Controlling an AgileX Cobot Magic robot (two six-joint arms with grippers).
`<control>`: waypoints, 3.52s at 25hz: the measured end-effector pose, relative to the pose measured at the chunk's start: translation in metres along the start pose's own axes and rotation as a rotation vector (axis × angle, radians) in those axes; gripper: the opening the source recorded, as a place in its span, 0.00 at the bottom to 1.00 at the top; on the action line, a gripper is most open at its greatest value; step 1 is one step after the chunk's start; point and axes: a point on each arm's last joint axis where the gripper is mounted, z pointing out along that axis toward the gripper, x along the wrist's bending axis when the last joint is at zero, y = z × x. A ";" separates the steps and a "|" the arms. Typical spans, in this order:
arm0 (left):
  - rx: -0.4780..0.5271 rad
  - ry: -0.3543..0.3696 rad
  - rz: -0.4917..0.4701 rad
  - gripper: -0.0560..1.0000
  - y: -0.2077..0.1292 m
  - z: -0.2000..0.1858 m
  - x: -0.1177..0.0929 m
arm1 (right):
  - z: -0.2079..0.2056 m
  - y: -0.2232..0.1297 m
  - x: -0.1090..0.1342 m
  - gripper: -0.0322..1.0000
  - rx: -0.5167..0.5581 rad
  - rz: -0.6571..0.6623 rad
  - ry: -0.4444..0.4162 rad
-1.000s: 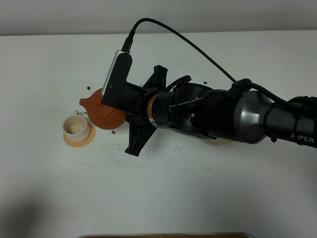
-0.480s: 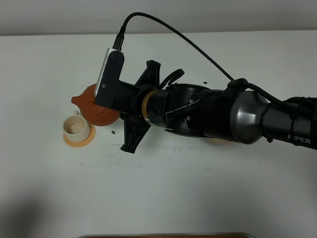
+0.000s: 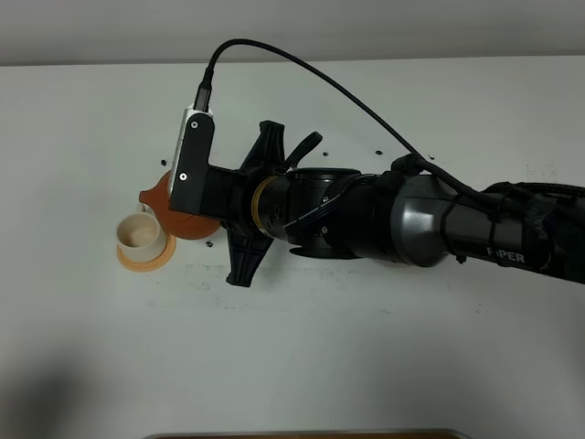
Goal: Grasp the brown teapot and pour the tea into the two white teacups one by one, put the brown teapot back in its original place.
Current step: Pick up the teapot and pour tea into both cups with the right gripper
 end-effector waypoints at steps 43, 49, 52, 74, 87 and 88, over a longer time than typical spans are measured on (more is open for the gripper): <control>0.000 0.000 0.001 0.44 0.000 0.000 0.000 | 0.019 0.008 0.003 0.14 -0.001 -0.409 -0.061; 0.000 0.000 0.001 0.44 0.000 0.000 0.000 | 0.018 0.011 -0.002 0.14 0.007 -0.451 -0.092; 0.000 0.000 0.001 0.44 0.000 0.000 0.000 | 0.017 0.014 -0.006 0.14 0.003 -0.470 -0.107; 0.000 0.000 0.000 0.44 0.000 0.000 0.000 | 0.025 0.011 -0.003 0.14 0.016 -0.632 -0.125; 0.000 0.000 0.000 0.44 0.000 0.000 0.000 | 0.025 0.014 -0.003 0.14 -0.011 -0.715 -0.139; 0.000 0.000 0.000 0.44 0.000 0.000 0.000 | 0.025 0.014 -0.003 0.14 -0.014 -0.722 -0.140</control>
